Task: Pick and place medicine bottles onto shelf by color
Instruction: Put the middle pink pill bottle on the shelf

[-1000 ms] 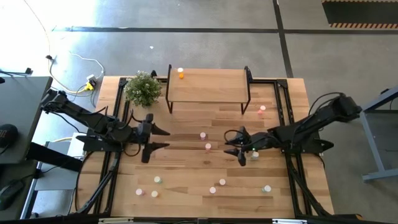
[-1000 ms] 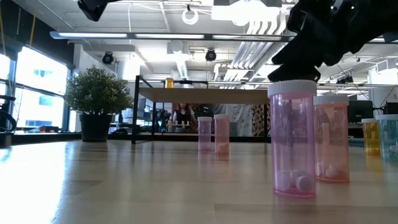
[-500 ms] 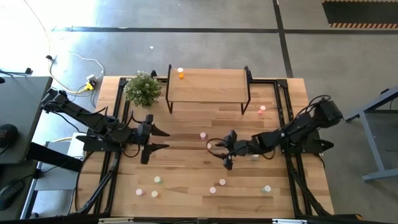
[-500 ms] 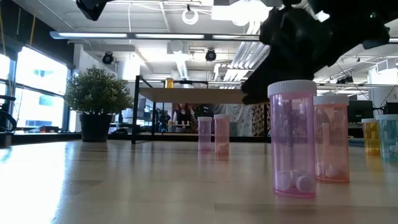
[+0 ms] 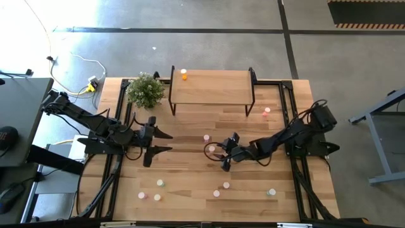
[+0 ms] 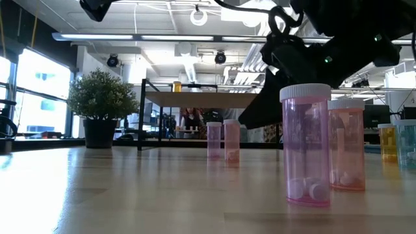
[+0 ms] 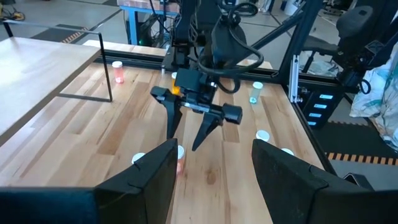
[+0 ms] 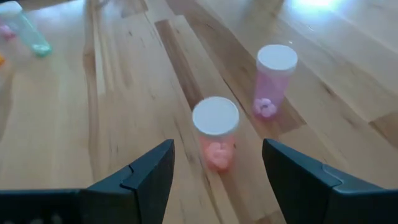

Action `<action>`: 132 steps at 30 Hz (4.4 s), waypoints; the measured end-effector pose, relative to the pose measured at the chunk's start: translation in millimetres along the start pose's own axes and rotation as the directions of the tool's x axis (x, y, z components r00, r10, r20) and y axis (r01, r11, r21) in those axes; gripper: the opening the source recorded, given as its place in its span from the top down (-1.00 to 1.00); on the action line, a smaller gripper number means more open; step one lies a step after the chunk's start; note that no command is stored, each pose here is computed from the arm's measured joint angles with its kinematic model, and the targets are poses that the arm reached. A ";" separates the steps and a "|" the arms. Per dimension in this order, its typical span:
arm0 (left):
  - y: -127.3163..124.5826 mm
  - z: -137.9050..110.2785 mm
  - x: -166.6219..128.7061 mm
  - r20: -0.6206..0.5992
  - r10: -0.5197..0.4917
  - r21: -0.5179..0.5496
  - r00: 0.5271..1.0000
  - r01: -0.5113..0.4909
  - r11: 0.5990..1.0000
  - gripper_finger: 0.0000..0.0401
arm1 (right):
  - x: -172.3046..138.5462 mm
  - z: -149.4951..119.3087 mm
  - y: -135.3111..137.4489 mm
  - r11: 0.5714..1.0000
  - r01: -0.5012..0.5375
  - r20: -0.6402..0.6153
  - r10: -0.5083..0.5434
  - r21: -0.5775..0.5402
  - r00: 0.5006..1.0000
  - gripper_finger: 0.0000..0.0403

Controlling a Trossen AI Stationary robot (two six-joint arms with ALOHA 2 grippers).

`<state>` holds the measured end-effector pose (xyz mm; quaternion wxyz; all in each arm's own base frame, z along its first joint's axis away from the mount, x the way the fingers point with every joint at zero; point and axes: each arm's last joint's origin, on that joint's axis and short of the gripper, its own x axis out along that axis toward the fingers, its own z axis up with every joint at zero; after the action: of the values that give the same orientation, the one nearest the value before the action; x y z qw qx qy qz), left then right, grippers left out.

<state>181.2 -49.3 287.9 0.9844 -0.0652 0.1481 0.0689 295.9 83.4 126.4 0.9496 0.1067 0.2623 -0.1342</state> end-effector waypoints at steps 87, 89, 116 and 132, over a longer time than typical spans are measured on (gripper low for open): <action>0.1 0.1 0.1 0.001 0.001 -0.004 1.000 -0.001 1.000 0.02 | 7.4 194.5 -40.6 0.972 -0.055 0.172 0.096 -0.229 0.981 0.44; 0.1 0.1 0.1 0.001 0.001 -0.003 1.000 -0.001 1.000 0.02 | 9.0 199.5 -52.4 0.972 -0.035 0.180 0.078 -0.232 0.981 0.44; 0.1 0.1 0.1 0.001 0.001 -0.001 1.000 -0.001 1.000 0.02 | -8.0 248.1 -218.0 0.982 0.167 0.257 -0.139 -0.088 0.956 0.44; 0.4 0.5 0.2 0.004 0.003 -0.017 1.000 -0.003 1.000 0.02 | -20.6 256.7 -252.5 0.987 0.154 0.356 -0.128 -0.044 0.926 0.44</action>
<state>181.5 -48.9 288.2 0.9840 -0.0734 0.1455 0.0716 320.8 -220.2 319.4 0.9723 0.0280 0.0996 -0.2096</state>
